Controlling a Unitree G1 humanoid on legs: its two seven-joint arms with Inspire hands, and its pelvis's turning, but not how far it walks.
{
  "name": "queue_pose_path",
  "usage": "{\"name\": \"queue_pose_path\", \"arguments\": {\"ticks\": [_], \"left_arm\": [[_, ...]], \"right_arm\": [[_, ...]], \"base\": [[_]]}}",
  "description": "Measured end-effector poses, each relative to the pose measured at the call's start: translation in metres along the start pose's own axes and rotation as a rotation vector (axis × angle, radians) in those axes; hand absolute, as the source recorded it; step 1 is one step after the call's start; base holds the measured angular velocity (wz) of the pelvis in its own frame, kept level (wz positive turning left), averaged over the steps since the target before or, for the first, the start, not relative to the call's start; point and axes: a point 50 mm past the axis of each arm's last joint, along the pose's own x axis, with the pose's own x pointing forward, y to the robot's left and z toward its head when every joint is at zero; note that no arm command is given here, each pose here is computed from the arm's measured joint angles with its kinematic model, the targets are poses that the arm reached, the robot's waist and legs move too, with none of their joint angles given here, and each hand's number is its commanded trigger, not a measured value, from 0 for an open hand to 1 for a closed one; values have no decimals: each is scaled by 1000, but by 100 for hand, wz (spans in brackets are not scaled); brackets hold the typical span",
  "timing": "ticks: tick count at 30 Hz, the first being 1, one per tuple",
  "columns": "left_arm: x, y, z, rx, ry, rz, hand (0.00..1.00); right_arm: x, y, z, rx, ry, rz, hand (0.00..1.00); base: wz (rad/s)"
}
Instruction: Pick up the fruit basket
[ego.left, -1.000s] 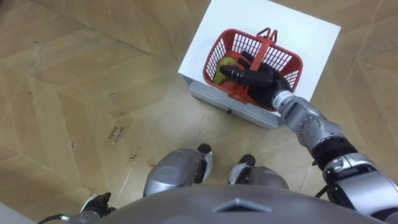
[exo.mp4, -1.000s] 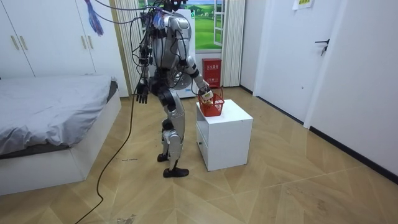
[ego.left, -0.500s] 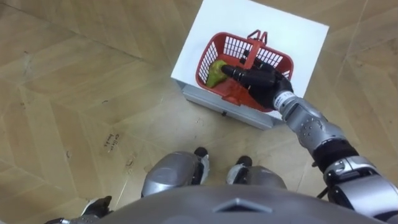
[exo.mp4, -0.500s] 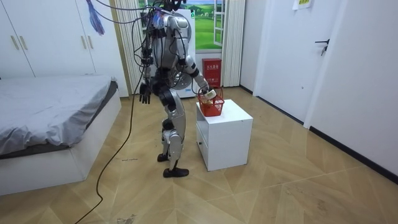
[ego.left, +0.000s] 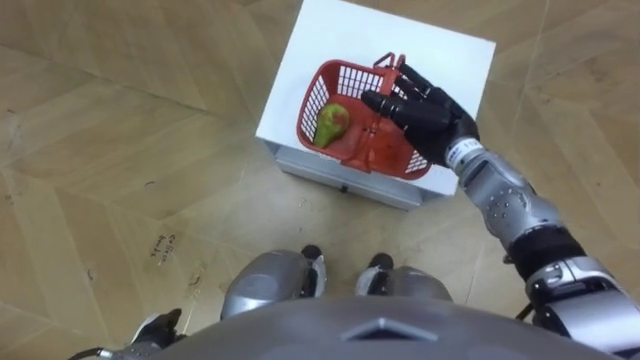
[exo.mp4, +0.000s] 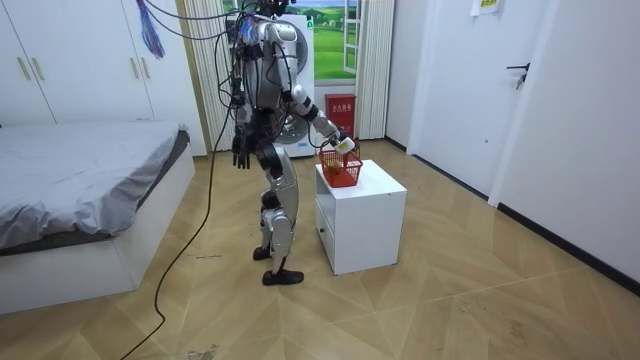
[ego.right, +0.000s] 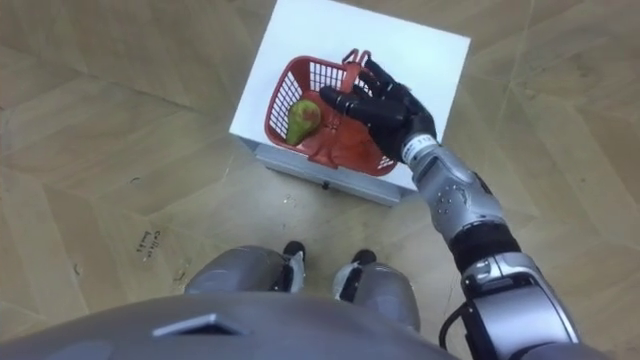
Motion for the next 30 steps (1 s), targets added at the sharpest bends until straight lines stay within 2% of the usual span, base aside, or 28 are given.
{"name": "queue_pose_path", "arguments": {"ticks": [7, 24, 30], "left_arm": [[0, 2, -2, -31, -4, 8, 0], [0, 8, -4, -107, -8, 53, 0], [0, 10, 1, -102, -18, 60, 0]], "right_arm": [[-12, -8, 3, 79, -61, -10, 0], [-37, -35, -2, 23, -47, -97, 0], [-50, -46, -19, -23, 11, -144, 0]], "base": [[-11], [-12], [1]]}}
